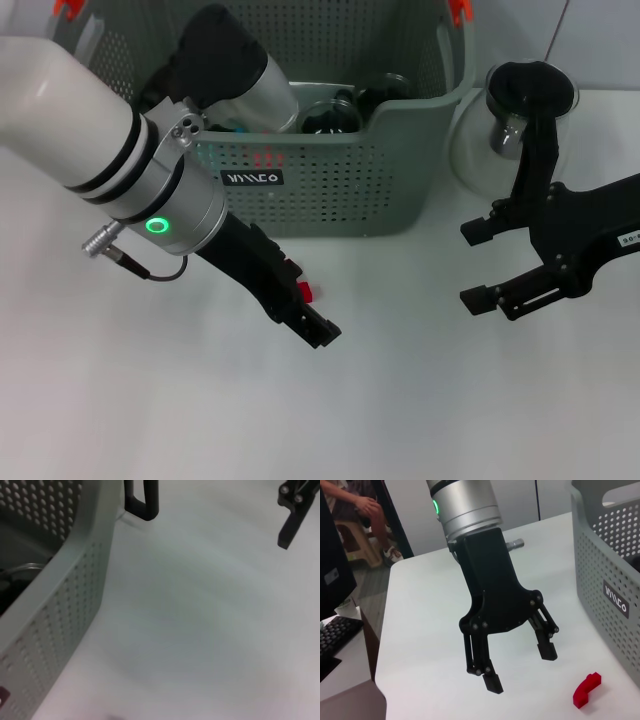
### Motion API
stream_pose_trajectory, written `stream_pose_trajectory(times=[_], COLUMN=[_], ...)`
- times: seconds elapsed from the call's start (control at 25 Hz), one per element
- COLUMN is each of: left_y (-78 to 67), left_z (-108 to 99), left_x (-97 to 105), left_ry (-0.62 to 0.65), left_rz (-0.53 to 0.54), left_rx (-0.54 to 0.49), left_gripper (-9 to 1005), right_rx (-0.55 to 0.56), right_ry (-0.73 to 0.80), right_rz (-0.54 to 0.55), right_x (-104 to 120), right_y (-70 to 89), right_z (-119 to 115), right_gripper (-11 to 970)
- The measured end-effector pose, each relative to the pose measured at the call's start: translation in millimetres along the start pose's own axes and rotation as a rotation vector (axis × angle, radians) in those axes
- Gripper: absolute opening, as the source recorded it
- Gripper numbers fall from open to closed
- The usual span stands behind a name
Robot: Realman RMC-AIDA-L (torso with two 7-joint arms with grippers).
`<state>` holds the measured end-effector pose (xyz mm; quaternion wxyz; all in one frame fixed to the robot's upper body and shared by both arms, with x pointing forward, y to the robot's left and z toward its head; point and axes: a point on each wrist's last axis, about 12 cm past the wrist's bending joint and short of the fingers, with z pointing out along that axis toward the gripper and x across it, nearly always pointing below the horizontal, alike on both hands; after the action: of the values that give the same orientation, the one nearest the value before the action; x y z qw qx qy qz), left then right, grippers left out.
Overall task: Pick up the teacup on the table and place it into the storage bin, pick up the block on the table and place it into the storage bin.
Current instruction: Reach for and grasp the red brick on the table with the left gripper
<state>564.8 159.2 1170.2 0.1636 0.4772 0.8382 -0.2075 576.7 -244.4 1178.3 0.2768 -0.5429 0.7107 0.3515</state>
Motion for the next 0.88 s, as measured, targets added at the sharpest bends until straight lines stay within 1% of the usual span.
stream_pose_trajectory(times=[0.88], left_y=[2.4], left_z=[3.3], left_x=[1.2], left_ry=[0.001], left_rz=[-0.013], left_rx=[0.0], left_gripper=[938], right_rx=[-0.006], right_ry=[0.002], right_rz=[0.006], right_x=[0.4], right_y=[-0.5], right_z=[1.8], right_gripper=[927])
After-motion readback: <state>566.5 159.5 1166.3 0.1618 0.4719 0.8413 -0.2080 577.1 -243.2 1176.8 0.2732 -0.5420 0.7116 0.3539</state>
